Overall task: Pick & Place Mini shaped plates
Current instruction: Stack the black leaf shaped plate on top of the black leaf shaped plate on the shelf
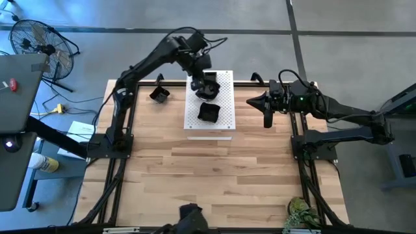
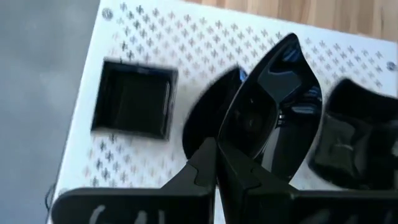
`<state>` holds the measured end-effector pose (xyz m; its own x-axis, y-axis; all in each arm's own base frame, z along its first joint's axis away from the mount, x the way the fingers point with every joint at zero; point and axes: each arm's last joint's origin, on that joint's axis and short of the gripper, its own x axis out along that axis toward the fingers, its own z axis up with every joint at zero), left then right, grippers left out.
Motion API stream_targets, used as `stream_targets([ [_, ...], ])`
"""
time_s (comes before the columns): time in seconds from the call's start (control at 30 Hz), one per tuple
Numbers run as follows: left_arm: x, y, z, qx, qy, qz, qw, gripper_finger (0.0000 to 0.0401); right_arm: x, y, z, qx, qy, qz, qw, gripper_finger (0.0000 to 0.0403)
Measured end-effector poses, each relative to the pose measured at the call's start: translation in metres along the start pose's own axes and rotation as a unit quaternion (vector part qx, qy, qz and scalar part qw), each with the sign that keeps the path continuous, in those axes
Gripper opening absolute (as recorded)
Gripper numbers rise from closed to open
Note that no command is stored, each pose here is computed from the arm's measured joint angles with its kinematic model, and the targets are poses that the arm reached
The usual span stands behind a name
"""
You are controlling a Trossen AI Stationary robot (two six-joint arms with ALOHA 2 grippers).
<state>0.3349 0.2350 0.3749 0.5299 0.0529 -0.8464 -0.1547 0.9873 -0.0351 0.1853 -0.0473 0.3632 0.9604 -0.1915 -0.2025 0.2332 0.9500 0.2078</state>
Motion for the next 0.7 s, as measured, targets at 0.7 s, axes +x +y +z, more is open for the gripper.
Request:
stream_targets([
  [0.7,0.017,0.003,0.000,0.012,0.029,0.022,0.999,0.0001,0.000,0.000,0.000,-0.001,0.000,0.000,1.000,0.0007],
])
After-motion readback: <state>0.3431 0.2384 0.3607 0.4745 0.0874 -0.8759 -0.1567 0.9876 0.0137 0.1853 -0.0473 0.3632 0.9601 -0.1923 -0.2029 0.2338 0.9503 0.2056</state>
